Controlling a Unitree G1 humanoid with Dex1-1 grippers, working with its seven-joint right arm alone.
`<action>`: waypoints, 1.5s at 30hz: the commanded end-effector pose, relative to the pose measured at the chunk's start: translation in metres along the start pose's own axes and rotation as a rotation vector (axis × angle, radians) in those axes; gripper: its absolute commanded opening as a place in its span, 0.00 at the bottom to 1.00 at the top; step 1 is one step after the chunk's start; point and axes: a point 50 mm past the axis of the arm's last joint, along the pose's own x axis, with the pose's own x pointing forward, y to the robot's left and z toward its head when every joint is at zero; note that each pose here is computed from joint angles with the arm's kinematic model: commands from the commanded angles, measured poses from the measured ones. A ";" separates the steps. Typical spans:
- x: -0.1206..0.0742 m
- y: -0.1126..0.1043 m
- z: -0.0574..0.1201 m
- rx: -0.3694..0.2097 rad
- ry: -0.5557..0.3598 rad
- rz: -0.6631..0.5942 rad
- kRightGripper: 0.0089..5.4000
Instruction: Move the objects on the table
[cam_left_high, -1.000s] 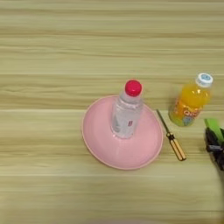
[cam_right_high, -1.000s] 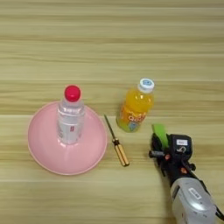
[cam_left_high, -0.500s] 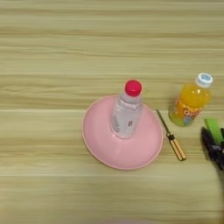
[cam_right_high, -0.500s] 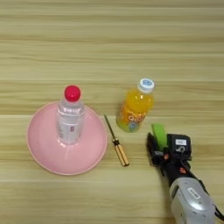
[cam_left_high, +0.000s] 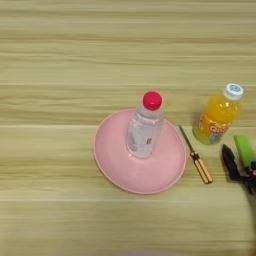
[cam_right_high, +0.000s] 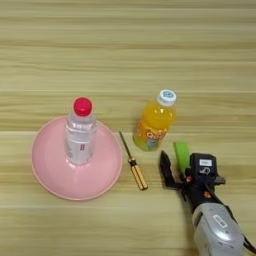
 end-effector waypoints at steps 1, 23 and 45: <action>-0.008 0.004 -0.022 -0.007 0.122 0.010 0.93; -0.012 0.002 -0.014 -0.005 0.098 -0.003 1.00; -0.040 -0.005 0.015 -0.073 0.007 -0.038 1.00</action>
